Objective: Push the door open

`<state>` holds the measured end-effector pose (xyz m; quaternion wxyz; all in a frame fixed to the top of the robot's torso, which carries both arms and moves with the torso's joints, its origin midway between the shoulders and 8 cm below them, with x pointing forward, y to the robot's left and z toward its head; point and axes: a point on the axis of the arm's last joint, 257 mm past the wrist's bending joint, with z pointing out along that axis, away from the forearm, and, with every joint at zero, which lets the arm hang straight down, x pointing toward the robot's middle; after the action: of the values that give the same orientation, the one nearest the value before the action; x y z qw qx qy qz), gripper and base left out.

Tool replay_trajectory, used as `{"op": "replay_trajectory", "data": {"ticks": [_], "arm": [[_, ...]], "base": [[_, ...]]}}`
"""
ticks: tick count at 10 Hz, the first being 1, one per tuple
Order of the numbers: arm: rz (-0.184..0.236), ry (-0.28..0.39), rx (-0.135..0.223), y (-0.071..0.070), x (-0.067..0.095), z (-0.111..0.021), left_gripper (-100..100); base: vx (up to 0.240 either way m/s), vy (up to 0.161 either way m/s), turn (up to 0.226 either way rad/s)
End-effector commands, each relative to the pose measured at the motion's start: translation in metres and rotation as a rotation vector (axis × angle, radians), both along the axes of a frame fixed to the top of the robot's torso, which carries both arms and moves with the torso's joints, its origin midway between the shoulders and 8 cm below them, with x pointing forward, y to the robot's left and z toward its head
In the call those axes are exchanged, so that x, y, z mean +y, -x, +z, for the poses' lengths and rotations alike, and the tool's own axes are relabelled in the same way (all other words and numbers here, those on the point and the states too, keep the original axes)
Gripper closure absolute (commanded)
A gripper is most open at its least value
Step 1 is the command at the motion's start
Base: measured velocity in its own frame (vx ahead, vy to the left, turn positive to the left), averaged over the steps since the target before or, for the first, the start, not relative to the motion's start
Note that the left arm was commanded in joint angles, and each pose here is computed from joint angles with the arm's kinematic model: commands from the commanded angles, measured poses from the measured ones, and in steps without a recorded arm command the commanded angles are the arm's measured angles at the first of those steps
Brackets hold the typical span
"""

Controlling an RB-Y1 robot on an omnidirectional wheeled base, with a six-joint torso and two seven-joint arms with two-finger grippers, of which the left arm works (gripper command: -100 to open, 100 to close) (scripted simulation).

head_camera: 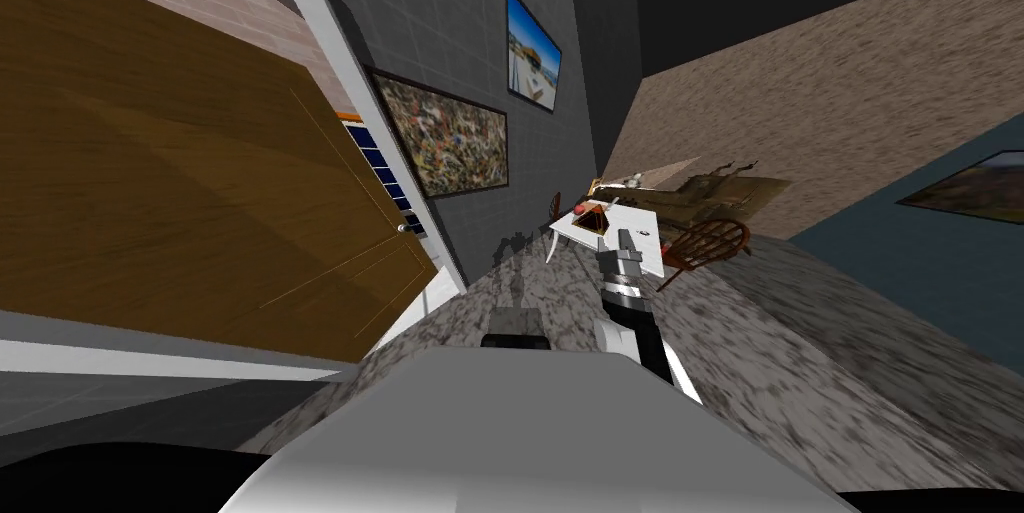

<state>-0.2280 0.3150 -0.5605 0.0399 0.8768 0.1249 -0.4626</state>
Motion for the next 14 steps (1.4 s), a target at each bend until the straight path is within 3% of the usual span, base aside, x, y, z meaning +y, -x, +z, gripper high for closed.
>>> {"op": "replay_trajectory", "data": {"ticks": [1,14], "arm": [[-0.047,-0.007,0.016,0.007,0.013,0.004,-100],[-0.389,-0.053,0.144,0.045,0.107,0.036,-100]], "base": [[0.017,0.031,-0.172],[0.013,0.039,-0.193]]}}
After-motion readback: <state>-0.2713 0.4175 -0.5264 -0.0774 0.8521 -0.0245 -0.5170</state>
